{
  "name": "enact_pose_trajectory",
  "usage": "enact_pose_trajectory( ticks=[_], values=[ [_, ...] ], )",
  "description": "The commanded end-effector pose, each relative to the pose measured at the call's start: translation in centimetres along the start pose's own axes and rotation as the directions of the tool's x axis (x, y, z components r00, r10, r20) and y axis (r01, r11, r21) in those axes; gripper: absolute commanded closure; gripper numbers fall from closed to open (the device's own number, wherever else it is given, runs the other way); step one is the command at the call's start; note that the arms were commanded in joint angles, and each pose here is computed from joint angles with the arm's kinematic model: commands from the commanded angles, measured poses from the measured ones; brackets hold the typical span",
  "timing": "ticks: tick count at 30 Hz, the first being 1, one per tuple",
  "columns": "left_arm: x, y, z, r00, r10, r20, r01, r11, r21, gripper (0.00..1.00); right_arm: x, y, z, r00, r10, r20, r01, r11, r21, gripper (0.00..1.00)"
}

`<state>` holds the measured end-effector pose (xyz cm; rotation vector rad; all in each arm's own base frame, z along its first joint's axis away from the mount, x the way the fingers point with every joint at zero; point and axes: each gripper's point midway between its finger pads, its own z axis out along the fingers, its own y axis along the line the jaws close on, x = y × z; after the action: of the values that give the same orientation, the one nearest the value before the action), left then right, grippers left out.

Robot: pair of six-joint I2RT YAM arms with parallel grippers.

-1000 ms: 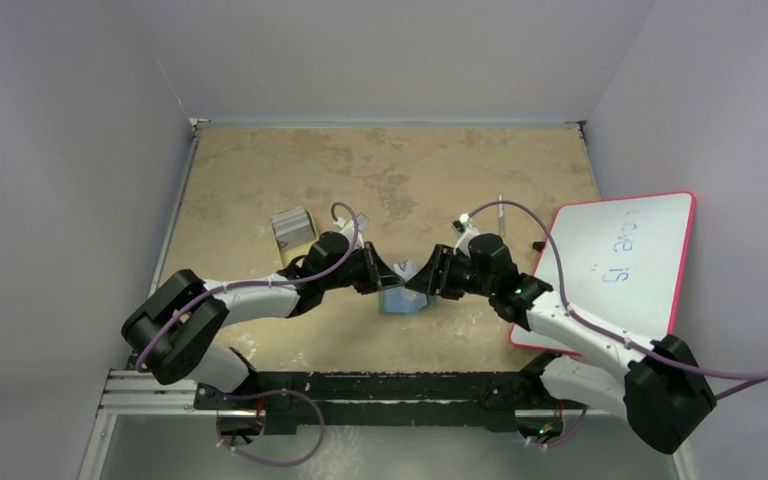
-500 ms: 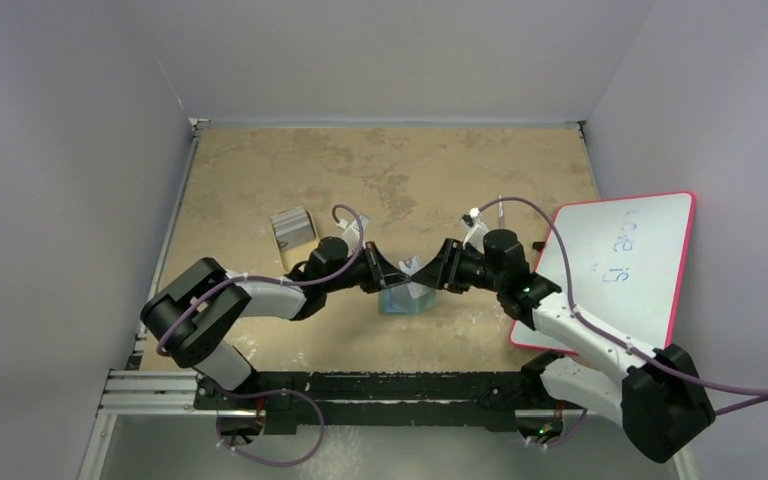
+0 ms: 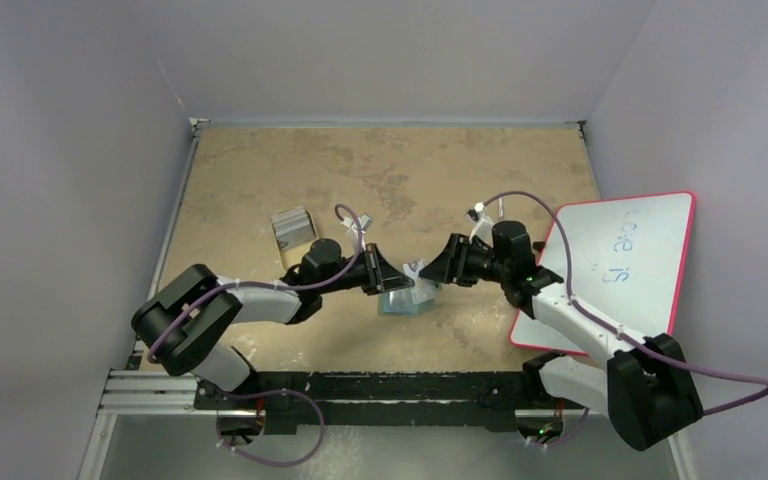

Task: Put the credit cards into the card holder
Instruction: Pick up the credit card from the storage box.

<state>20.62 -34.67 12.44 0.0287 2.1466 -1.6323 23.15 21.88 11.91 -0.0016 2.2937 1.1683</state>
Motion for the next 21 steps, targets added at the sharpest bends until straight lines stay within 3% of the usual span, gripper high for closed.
enact_pose_trajectory(
  ticks=[1,7,13,17,21],
  values=[
    [-0.1,-2.8,-1.0,0.989,0.144,-0.014,-0.143,0.987,0.068,1.00,-0.8,3.0,-0.3,0.994,-0.110,-0.010,0.107,0.982,-0.155,0.40],
    [0.0,-2.9,-1.6,0.981,0.192,-0.031,-0.191,0.981,0.043,1.00,-1.0,4.2,-0.6,0.989,-0.145,-0.002,0.141,0.966,-0.218,0.51],
    [-0.1,-2.4,-1.3,0.983,0.181,-0.035,-0.180,0.983,0.024,1.00,-0.9,5.0,-1.1,0.987,-0.161,0.013,0.159,0.952,-0.263,0.77],
    [-0.4,-2.3,-1.2,0.984,0.177,-0.023,-0.177,0.984,0.011,0.97,-0.9,5.2,-1.4,0.985,-0.173,0.022,0.173,0.946,-0.274,0.99],
    [-0.7,-2.7,-1.3,0.983,0.182,-0.009,-0.182,0.983,0.011,0.99,-0.6,5.7,-1.7,0.983,-0.180,0.021,0.178,0.934,-0.311,1.00]
  ],
)
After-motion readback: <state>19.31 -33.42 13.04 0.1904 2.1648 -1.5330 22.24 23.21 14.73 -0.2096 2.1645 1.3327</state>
